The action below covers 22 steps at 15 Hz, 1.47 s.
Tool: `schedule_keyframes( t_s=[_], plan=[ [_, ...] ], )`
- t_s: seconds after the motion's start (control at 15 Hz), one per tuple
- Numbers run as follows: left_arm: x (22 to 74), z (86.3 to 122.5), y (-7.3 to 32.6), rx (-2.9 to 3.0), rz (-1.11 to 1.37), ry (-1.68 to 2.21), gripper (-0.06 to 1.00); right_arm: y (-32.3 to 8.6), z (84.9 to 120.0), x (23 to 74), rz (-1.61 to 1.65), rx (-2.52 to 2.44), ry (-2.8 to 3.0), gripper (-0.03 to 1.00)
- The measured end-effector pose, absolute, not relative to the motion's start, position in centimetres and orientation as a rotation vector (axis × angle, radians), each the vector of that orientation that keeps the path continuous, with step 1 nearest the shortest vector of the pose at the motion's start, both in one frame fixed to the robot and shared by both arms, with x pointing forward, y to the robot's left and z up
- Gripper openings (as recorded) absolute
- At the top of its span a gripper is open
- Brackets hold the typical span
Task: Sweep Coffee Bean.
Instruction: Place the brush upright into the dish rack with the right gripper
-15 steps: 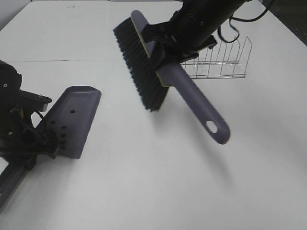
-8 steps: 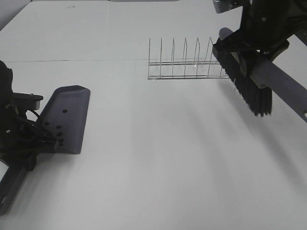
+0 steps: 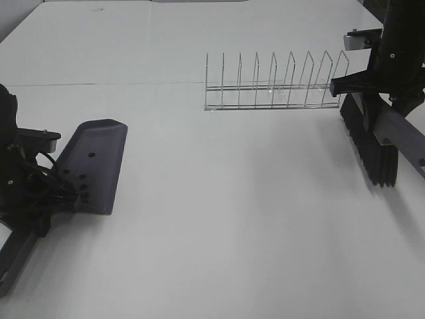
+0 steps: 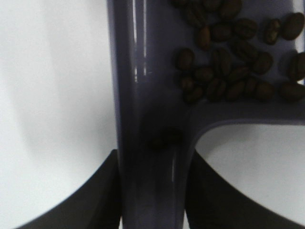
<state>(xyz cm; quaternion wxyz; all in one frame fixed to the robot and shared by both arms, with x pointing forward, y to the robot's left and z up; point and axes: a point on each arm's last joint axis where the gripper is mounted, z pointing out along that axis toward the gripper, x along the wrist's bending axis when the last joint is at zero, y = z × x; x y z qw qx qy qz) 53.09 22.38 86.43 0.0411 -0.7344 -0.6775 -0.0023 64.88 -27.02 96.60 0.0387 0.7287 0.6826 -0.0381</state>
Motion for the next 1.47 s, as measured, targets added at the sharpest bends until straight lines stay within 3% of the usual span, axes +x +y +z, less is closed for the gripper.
schedule_keyframes(
  t_s=[0.67,1.47],
  plan=[
    [53.1,86.4,22.4,-2.239,0.006,-2.095,0.33,-26.5,94.7,74.2,0.082,2.093,2.057,0.37],
    [53.1,86.4,22.3,-2.245,0.01,-2.099,0.33,-28.7,93.5,75.0,0.151,2.184,2.04,0.37]
  ],
)
